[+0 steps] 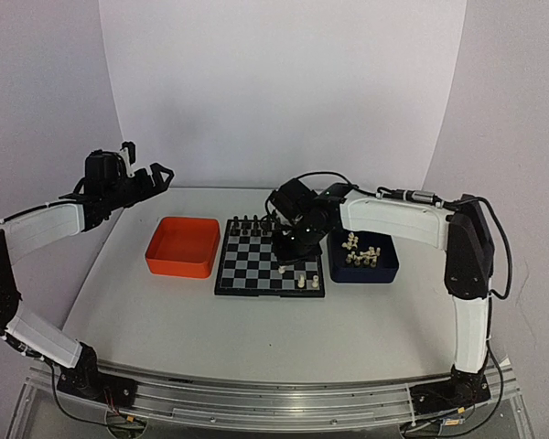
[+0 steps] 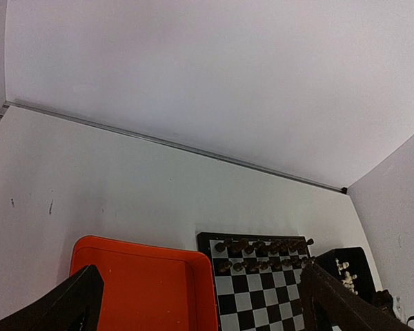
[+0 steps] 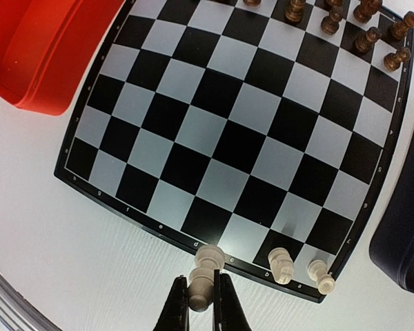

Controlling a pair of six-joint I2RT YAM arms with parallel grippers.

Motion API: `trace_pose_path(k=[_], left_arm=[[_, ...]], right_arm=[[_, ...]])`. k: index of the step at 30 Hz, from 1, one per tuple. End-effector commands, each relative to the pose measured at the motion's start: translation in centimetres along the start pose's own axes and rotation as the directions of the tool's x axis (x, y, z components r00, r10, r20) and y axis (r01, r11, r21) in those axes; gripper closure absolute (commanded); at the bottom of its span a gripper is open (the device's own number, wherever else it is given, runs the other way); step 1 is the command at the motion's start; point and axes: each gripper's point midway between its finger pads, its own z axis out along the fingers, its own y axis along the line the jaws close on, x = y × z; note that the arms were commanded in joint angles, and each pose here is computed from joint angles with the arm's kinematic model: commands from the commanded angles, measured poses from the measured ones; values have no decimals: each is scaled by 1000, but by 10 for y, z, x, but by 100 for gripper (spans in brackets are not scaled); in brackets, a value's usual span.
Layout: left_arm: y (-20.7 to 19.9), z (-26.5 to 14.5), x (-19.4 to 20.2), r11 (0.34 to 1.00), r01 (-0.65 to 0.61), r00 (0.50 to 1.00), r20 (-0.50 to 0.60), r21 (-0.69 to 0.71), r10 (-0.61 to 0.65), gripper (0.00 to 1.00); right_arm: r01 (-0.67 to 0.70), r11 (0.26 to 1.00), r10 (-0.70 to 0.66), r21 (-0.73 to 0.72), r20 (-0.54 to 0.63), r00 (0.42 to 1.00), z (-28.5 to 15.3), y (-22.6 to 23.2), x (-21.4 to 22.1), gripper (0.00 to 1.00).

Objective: Set up the chess pieces on the board
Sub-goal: Place the chess piece on the chessboard.

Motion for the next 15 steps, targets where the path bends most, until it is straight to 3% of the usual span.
trace_pose_path(k=[1, 15], left_arm=[[-20, -7, -13, 998, 2, 1000, 12, 68, -3, 0], [-25, -8, -15, 996, -3, 1000, 14, 93, 2, 0]], right_arm=[[-8, 1000, 8, 20, -10, 1000, 4, -1, -3, 100], [0, 998, 4, 60, -74, 997, 31, -8, 13, 100]])
